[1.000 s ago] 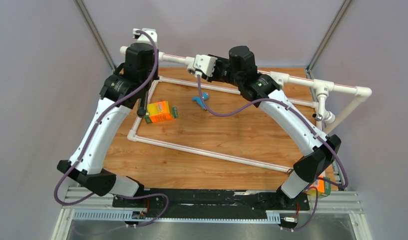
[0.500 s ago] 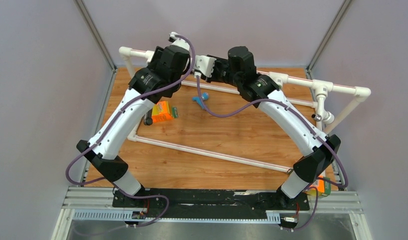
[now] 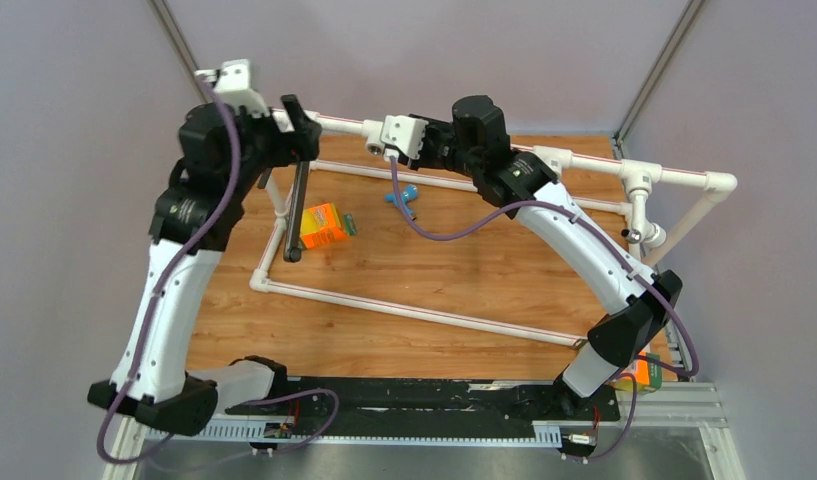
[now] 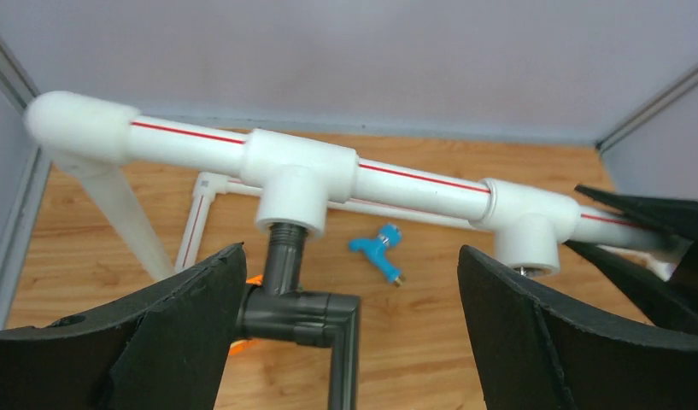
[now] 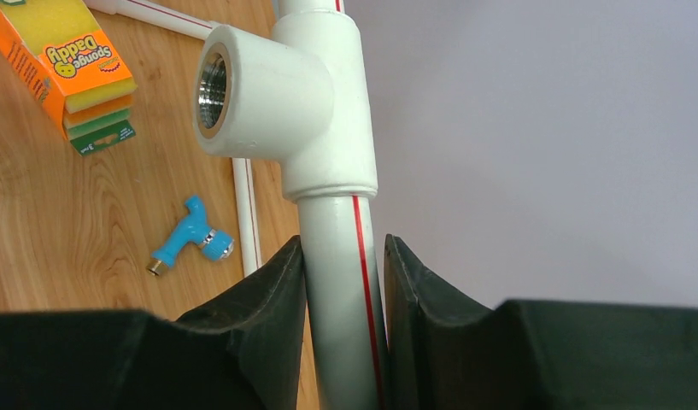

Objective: Install the water faucets

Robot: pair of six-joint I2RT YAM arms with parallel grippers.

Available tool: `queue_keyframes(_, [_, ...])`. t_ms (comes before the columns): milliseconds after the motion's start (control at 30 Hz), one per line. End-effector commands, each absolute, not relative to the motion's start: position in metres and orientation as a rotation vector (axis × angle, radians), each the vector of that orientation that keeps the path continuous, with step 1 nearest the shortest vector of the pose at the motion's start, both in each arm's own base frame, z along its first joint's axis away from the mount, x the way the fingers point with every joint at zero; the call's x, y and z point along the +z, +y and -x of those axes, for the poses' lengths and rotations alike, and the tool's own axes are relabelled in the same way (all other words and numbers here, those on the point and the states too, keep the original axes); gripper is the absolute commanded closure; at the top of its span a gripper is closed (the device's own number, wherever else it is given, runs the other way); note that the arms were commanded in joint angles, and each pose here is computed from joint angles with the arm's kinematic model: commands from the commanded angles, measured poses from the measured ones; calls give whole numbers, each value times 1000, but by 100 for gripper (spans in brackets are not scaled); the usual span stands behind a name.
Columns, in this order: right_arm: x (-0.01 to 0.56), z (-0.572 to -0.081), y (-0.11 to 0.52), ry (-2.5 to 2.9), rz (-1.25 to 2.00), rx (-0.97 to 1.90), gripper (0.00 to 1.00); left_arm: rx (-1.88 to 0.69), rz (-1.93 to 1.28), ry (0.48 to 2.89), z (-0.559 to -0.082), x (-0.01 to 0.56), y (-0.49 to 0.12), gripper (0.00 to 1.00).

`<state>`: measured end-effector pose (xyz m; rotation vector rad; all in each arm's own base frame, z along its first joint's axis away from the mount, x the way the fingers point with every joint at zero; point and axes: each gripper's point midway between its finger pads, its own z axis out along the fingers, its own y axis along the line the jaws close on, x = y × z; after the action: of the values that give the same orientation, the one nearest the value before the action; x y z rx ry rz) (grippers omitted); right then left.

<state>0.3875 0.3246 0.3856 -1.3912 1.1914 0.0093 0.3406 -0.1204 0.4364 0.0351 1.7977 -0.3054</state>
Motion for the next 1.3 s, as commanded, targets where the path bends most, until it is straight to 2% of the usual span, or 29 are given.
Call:
queue_keyframes(0, [340,-362,343,1328,1450,185,100,-643,70,1617,-320,480,-113,1])
queue_keyframes(167, [340,-362,342,1330,1450,183,100,-738,251,1545,-322,475,-60,1])
queue_keyframes(367, [338,-362,342,1329,1454,179,100,-838,362,1565,-335,435,-25,1])
queue_keyframes(467, [338,-362,344,1327,1456,184,100,-1021,329,1574,-339,425,-36,1])
queue_keyframes(833, [329,-364,348,1337,1469,198,100,-1252,311,1523,-330,400,-55,3])
queue_keyframes(1167, [328,-364,349,1340,1471,201,100,-1356,321,1442,-324,410,-68,27])
queue_keyframes(1233, [327,-364,349,1340,1472,203,100,-1356,301,1424,-321,419,-73,39])
queue_keyframes(1267, [328,-364,349,1338,1472,204,100,-1357,298,1422,-321,421,-75,50])
